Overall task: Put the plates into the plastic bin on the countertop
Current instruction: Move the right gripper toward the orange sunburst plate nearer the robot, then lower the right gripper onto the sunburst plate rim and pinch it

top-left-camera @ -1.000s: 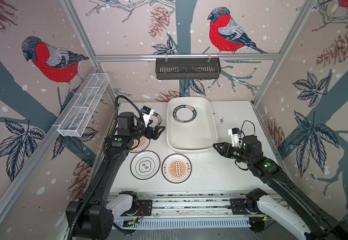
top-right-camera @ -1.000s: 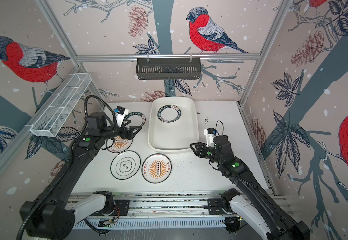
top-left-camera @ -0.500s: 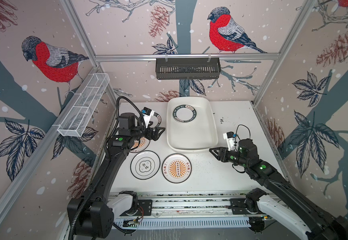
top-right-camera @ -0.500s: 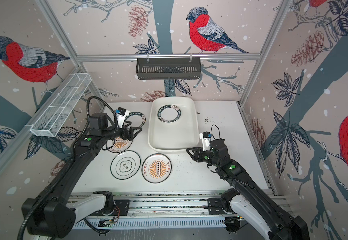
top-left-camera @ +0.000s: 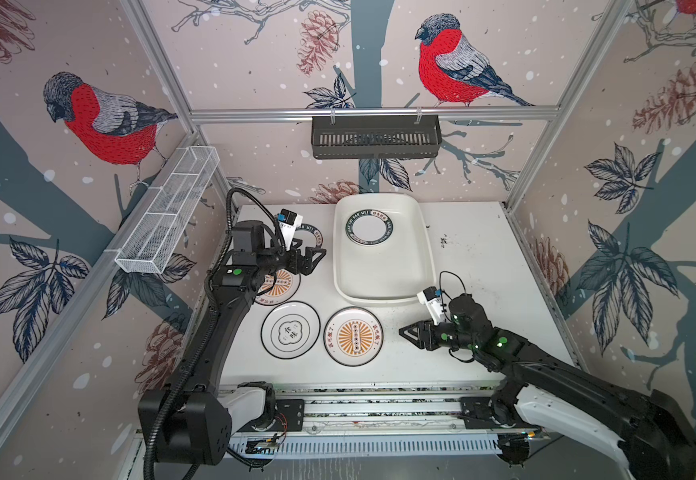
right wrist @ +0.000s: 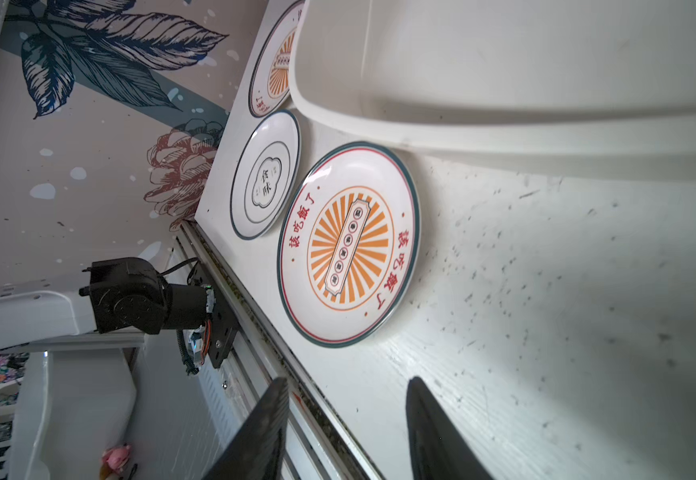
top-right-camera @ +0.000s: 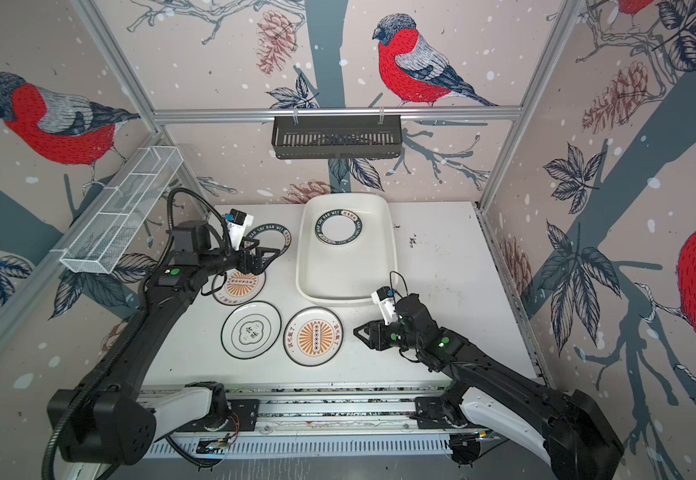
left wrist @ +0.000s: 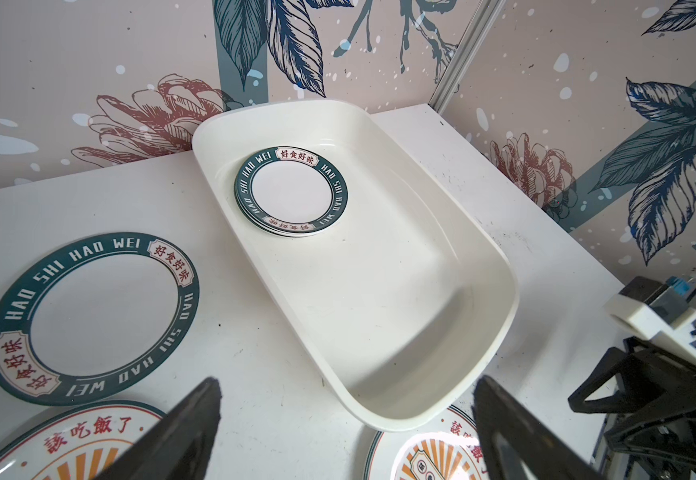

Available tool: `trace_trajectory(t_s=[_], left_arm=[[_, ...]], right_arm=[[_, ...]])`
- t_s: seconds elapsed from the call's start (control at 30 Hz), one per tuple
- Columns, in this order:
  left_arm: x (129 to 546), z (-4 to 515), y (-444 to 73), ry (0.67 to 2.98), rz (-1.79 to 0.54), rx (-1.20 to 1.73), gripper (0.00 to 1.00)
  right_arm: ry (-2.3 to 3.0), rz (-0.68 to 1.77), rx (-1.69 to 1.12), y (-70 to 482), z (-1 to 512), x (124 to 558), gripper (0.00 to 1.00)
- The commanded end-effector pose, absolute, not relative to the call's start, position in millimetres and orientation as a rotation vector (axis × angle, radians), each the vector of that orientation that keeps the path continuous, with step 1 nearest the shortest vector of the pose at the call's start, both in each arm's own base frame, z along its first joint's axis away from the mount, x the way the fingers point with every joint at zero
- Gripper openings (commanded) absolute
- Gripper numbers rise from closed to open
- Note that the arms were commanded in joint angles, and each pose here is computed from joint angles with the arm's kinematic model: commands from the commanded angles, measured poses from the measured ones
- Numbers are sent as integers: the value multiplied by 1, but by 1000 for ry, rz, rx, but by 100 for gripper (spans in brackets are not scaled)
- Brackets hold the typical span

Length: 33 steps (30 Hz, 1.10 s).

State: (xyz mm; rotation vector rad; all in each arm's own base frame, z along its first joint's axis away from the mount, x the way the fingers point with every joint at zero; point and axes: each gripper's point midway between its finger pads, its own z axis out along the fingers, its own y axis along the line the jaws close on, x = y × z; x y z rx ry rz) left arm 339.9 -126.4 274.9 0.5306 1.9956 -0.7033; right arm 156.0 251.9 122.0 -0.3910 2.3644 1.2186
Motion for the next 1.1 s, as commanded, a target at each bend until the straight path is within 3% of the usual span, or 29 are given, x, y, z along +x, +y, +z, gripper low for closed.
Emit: trace_trajectory(t_s=[0.0, 0.47, 1.07], left_arm=[[335, 279, -130, 1973, -745, 539, 94], [331, 283, -132, 1939, -766, 541, 95], [328, 290, -136, 1914, -799, 544, 95]], right_arm=[[2334, 1223, -280, 256, 123, 159, 48], [2400, 1264, -99, 271, 86, 139, 47], [2430, 1304, 48, 293, 66, 152, 44]])
